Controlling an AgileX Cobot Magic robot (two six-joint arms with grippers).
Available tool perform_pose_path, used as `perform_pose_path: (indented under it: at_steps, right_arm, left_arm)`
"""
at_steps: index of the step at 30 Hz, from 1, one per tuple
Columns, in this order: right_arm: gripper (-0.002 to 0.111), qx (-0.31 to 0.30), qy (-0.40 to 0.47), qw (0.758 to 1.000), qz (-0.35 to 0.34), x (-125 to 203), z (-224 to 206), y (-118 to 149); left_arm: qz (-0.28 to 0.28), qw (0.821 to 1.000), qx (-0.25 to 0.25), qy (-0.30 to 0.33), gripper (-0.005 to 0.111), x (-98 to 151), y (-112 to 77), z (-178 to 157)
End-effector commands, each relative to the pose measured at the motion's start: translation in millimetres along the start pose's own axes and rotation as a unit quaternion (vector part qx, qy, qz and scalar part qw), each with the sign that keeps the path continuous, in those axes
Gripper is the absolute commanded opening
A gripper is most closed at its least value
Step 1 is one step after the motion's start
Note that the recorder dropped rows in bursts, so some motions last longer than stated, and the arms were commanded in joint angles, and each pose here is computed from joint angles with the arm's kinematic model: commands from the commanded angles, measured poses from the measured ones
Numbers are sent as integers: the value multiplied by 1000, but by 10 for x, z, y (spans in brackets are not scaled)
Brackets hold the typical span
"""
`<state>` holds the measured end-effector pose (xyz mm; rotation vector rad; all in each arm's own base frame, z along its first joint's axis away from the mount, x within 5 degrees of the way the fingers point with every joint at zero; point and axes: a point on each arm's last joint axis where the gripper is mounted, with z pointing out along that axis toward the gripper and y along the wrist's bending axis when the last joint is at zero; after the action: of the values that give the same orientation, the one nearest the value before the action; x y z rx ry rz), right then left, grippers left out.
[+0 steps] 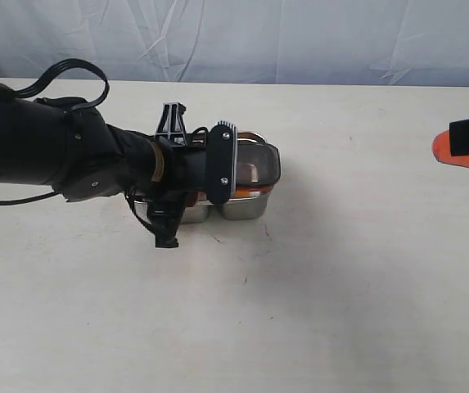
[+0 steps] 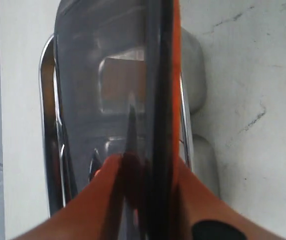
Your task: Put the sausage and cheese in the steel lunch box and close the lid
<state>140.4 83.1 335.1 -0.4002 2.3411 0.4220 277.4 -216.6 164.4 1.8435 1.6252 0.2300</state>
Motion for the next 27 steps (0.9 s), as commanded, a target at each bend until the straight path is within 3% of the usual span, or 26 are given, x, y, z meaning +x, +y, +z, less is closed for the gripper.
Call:
perform_pose_path:
  at_steps: [1, 13, 27]
  right_arm:
    - [40, 3, -3, 1000, -4, 1, -13, -9]
    - [40, 1, 0, 1000, -2, 6, -13, -5]
    - [40, 1, 0, 1000, -2, 6, -13, -4]
  left_arm:
    - [-29, 995, 69, 63, 0, 159, -255, 169]
    - [-40, 994, 77, 68, 0, 171, -288, 207]
    - [-90, 986, 106, 90, 0, 210, -376, 254]
